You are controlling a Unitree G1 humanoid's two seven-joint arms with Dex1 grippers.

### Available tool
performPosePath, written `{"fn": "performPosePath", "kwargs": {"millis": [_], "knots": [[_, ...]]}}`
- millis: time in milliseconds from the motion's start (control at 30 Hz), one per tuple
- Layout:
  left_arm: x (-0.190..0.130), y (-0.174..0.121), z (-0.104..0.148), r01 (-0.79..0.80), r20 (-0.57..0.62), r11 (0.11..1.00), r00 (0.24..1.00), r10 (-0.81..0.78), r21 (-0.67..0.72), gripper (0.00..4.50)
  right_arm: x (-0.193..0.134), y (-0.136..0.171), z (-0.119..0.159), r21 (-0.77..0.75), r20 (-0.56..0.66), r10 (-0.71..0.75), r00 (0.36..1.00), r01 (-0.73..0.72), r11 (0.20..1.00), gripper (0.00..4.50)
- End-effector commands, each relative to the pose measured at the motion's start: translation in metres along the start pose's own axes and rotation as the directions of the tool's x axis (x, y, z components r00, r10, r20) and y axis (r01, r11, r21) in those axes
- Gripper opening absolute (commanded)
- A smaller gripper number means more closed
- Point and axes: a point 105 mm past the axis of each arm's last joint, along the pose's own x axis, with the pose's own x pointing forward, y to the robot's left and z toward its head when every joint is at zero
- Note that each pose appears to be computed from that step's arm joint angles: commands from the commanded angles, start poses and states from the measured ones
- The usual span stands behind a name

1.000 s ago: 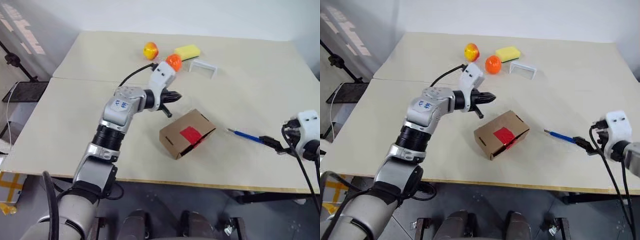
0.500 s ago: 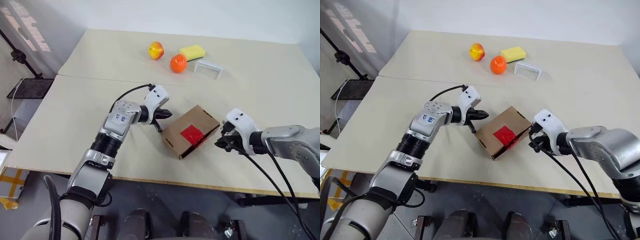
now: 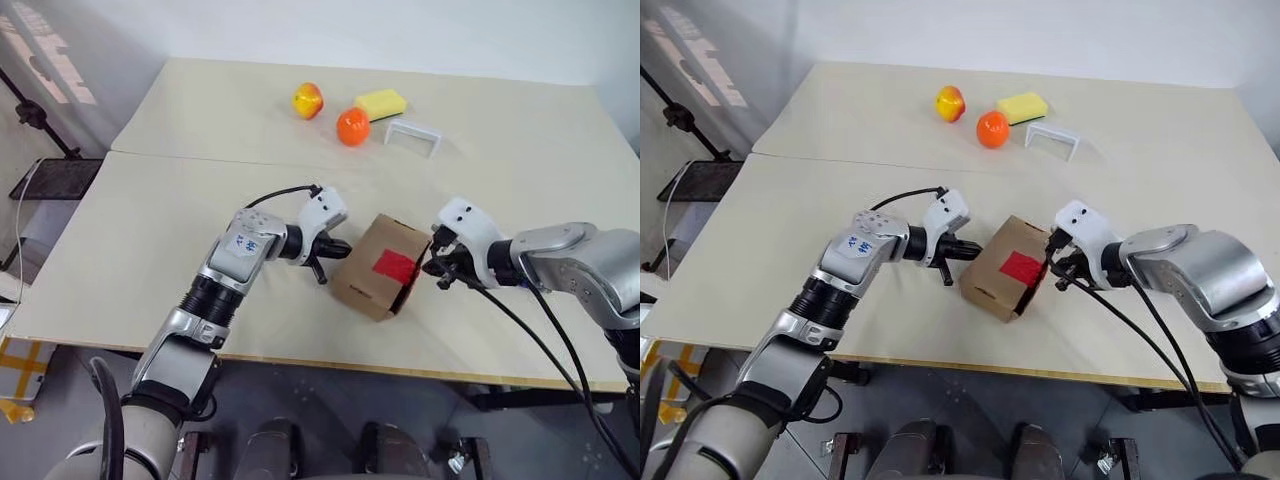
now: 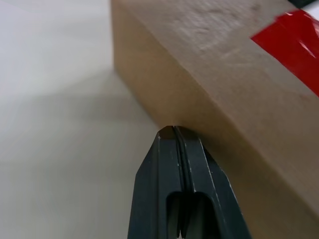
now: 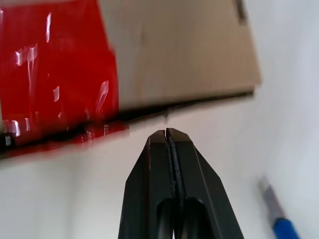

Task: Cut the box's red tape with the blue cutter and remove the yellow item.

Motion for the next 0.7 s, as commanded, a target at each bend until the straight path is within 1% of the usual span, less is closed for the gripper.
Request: {"fn": "performPosePath", "kwargs": {"millis": [33,200,433,567,700], "knots": [[-0.004,-0.007,0.012,0.029,0.029,0.998,0.999,-0.031,0.048,0.00,-0.004,-0.010,0.007,-0.034,0.022,-0.049,0.999,0.050,0.998,0.04],[-0.008,-0.011,0.017,0.051,0.059,0.997,0.997,-0.055,0.064,0.00,-0.002,-0.008,0.012,-0.044,0.042,-0.024,0.999,0.026,0.999,0.04],[-0.013,-0.022,0.015,0.091,0.037,0.993,0.995,-0.094,0.073,0.00,0.007,0.007,0.025,-0.085,0.072,0.061,0.996,-0.055,0.995,0.04],[-0.023,-0.023,0.009,0.079,0.008,0.995,0.997,-0.080,0.067,0.00,0.013,0.015,0.031,-0.116,0.073,0.101,0.992,-0.093,0.989,0.04],[-0.032,-0.016,0.003,0.024,-0.009,0.998,1.000,-0.024,0.054,0.00,0.018,0.020,0.037,-0.132,0.080,0.131,0.988,-0.120,0.984,0.04]]}}
